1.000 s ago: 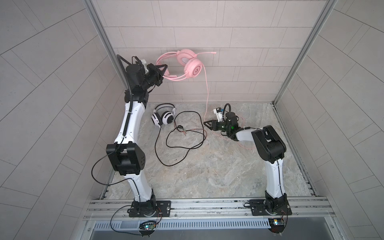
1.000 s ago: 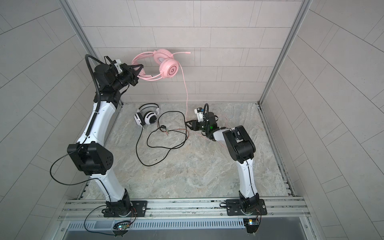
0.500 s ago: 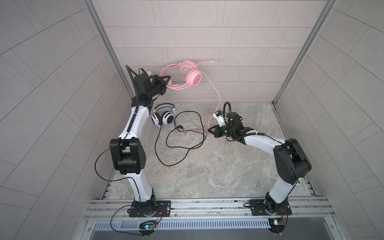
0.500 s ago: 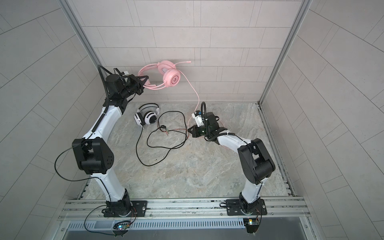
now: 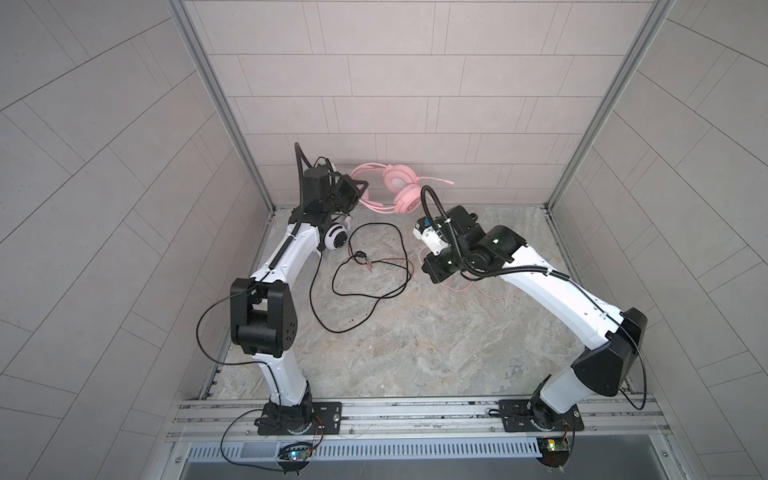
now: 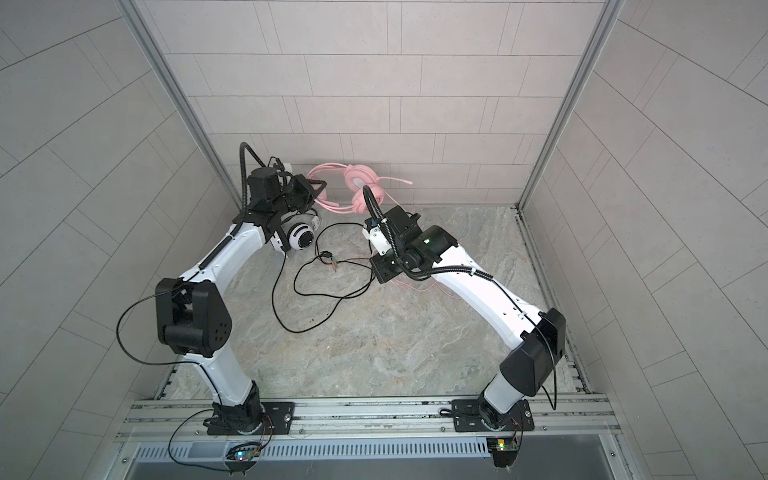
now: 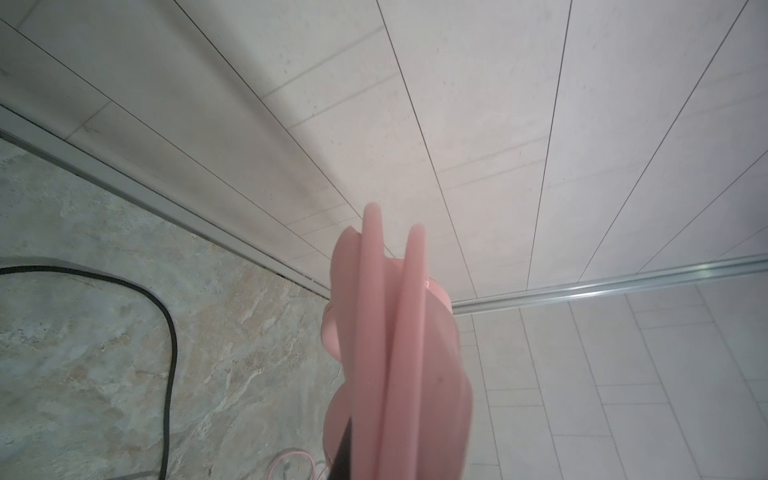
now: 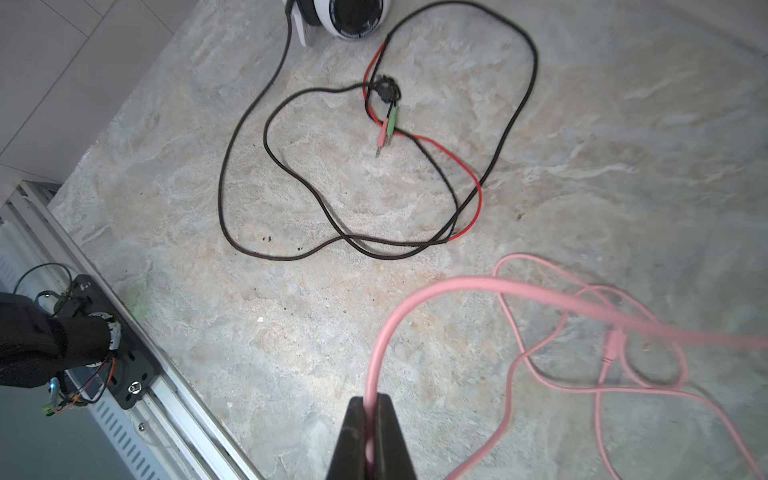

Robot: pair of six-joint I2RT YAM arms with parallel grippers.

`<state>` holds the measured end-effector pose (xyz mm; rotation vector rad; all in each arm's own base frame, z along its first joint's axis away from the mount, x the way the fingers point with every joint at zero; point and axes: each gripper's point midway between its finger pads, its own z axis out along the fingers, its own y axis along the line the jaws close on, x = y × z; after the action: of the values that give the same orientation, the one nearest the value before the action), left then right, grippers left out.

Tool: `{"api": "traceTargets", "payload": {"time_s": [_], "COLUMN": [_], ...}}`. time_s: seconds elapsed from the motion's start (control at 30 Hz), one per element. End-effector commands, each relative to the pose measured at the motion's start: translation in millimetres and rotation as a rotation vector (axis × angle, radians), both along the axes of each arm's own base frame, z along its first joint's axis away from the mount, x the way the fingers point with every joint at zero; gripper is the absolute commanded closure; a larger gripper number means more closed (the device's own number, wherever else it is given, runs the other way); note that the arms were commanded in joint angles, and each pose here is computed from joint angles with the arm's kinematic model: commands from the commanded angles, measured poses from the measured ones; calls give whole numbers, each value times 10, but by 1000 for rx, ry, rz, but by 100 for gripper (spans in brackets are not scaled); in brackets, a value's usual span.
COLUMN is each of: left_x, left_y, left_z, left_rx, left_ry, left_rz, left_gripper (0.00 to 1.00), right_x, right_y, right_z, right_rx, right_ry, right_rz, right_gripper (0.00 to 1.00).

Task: Wrap the headphones
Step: 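Bring the pink cable with the right gripper toward the headset held by the left gripper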

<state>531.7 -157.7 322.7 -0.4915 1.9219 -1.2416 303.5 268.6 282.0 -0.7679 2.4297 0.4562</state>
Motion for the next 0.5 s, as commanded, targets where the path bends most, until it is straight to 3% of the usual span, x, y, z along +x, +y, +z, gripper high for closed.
{"api": "traceTargets", "payload": {"time_s": [0.0,0.17,0.37,0.47], "left_x": [-239,-402,-515,-590], "left_y": [-201,-565,-871,-926], "left_z": [413,317,228,216], "left_rx": [149,270,210,216], "left_ry": [-143,-169,-193,-205], "left_rz": [-94,-276,-473,-510], "left_gripper": [100,100,100,100], "right_x": [-287,-341,-257,-213], "right_y": [-272,-143,-30,42], "right_z": [126,518,840,937], "right_rx": [-157,-126,-6,69], "right_ry": [75,67,21,12], "right_rz": [46,121,141,154], "right_gripper": [97,97,96,96]}}
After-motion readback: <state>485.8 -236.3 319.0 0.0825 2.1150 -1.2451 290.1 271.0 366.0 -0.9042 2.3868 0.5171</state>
